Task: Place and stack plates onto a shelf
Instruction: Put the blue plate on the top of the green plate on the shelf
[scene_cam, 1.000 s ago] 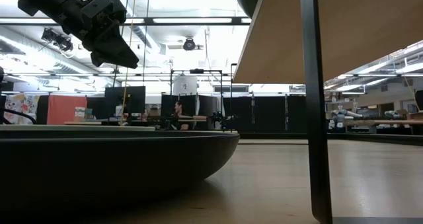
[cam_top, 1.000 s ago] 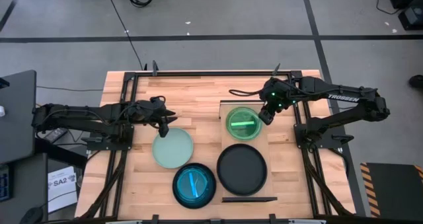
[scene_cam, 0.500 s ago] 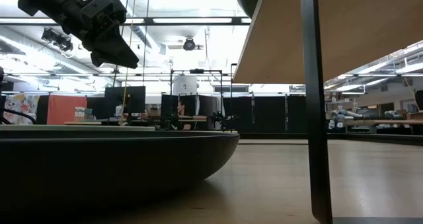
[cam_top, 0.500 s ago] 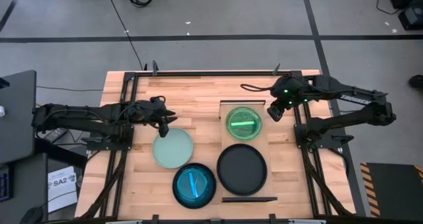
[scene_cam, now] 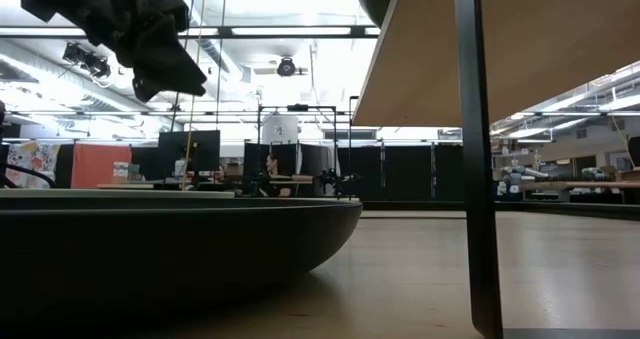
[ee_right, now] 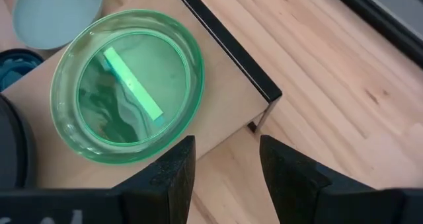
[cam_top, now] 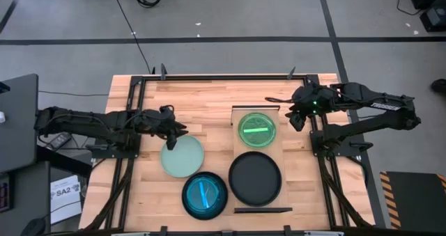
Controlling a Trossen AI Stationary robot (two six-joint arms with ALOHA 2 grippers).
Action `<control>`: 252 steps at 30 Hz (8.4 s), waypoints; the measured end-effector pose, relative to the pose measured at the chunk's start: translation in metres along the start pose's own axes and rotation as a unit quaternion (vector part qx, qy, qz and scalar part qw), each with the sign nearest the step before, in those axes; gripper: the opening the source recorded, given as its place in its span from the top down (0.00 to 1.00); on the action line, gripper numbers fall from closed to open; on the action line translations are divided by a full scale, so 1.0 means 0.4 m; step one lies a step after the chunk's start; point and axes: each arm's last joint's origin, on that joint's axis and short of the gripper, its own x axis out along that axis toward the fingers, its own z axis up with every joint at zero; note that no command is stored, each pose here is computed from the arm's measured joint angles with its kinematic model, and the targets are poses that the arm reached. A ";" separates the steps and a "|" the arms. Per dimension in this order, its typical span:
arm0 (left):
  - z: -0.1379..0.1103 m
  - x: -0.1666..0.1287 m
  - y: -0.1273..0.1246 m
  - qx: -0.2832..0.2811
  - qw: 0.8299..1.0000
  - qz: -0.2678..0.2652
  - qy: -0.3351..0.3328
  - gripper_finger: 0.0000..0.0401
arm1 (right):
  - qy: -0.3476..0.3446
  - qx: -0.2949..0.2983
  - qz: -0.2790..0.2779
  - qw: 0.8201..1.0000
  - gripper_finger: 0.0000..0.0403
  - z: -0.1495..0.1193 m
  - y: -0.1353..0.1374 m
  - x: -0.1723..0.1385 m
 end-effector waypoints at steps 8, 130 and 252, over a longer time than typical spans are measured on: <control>0.001 -0.013 -0.067 0.019 0.997 -0.066 -0.046 0.69 | -0.023 -0.030 -0.017 0.999 0.57 -0.016 0.030 -0.007; -0.180 0.333 -0.428 0.197 0.946 0.002 0.259 0.69 | 0.009 -0.082 0.077 0.994 0.57 -0.263 0.126 0.084; -0.347 0.165 -0.577 0.208 0.916 -0.116 0.321 0.69 | 0.007 -0.080 0.081 0.993 0.57 -0.262 0.135 0.088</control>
